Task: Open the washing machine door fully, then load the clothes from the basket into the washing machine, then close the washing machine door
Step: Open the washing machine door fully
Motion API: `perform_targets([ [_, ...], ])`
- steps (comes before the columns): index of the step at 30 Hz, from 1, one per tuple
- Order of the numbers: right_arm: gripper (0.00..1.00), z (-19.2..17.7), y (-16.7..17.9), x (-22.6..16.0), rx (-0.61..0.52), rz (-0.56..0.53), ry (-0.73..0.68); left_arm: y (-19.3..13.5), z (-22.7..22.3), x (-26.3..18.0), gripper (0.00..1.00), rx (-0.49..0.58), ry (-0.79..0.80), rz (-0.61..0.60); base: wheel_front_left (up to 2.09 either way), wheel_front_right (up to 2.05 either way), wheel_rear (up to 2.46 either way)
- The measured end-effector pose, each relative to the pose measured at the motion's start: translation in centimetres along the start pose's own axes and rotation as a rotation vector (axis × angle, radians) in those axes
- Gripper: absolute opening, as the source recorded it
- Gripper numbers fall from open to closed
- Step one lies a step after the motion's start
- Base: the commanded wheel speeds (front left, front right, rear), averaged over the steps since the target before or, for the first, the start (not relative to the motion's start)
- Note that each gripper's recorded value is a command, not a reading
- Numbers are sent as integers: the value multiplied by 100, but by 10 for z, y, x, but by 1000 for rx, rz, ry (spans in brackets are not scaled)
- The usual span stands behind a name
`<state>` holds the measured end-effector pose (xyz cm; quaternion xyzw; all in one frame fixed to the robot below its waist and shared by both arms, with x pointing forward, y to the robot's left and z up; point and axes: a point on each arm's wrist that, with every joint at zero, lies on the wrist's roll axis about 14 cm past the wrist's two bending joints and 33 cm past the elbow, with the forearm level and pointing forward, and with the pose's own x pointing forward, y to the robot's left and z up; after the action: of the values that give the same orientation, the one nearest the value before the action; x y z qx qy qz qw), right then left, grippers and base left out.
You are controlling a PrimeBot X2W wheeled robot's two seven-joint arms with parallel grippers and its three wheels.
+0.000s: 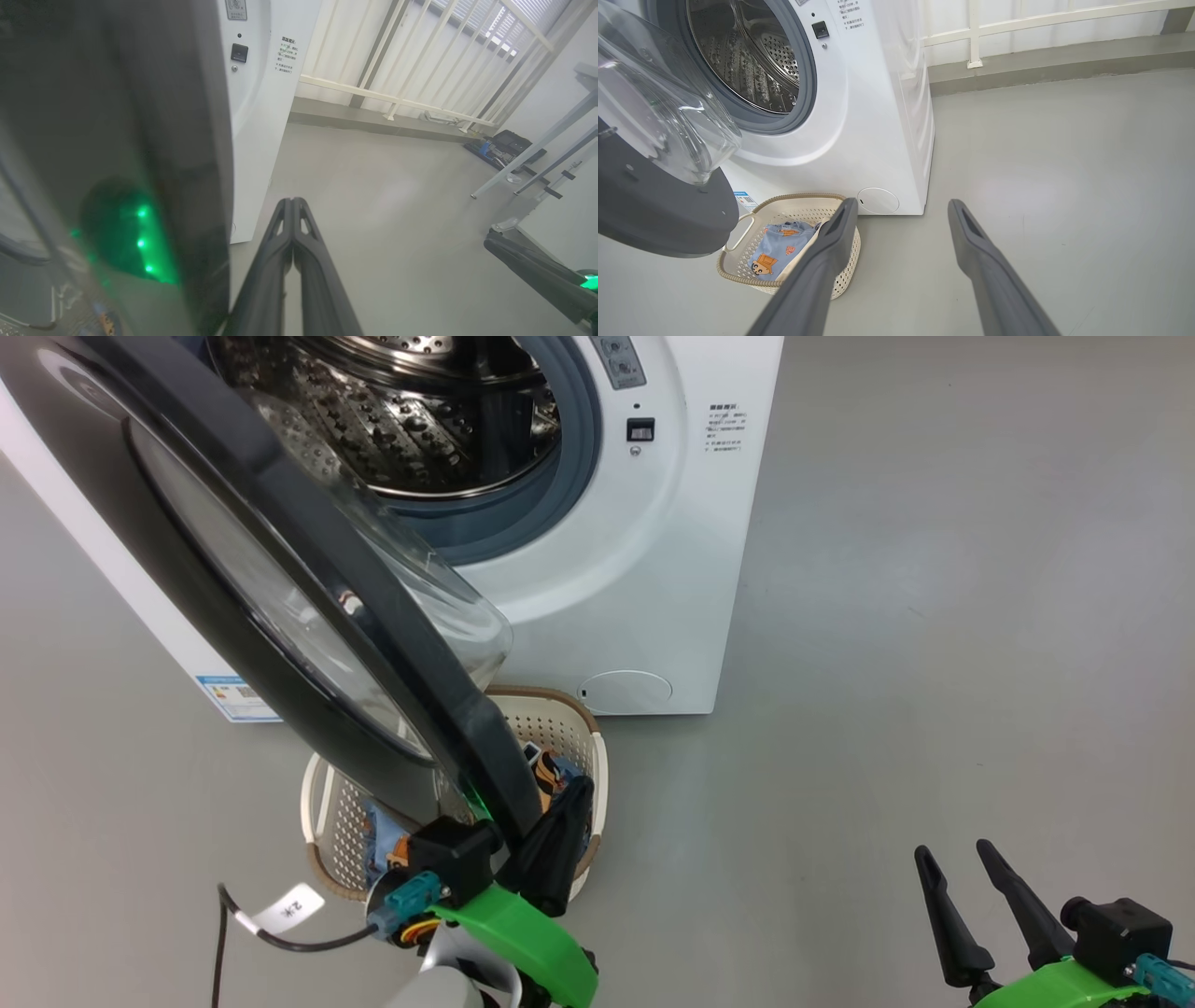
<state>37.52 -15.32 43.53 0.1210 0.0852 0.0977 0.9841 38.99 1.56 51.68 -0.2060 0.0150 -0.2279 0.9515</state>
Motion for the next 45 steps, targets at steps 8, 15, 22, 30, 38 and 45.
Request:
perform_targets([
  [8, 100, 1, 1, 1, 2, 3, -2, 8, 3, 0, 0, -4, -8, 25, 0, 0, 0],
  [15, 100, 2, 3, 2, 1, 7, -6, 9, 4, 1, 0, -13, -15, 29, 0, 0, 0],
  [22, 100, 3, 4, 3, -6, 14, -8, 11, 6, 0, 0, -25, -23, 38, 0, 0, 0],
  [30, 100, 5, 9, 5, -9, 29, -15, 14, 8, -4, 0, -34, -33, 57, 0, 0, 0],
  [38, 100, 7, 16, 9, -12, 52, -20, 20, 9, -14, 0, -30, -45, 86, 0, 0, 0],
  [45, 100, 9, 23, 12, -16, 74, -24, 27, 6, -25, 0, -29, -42, 121, 0, 0, 0],
])
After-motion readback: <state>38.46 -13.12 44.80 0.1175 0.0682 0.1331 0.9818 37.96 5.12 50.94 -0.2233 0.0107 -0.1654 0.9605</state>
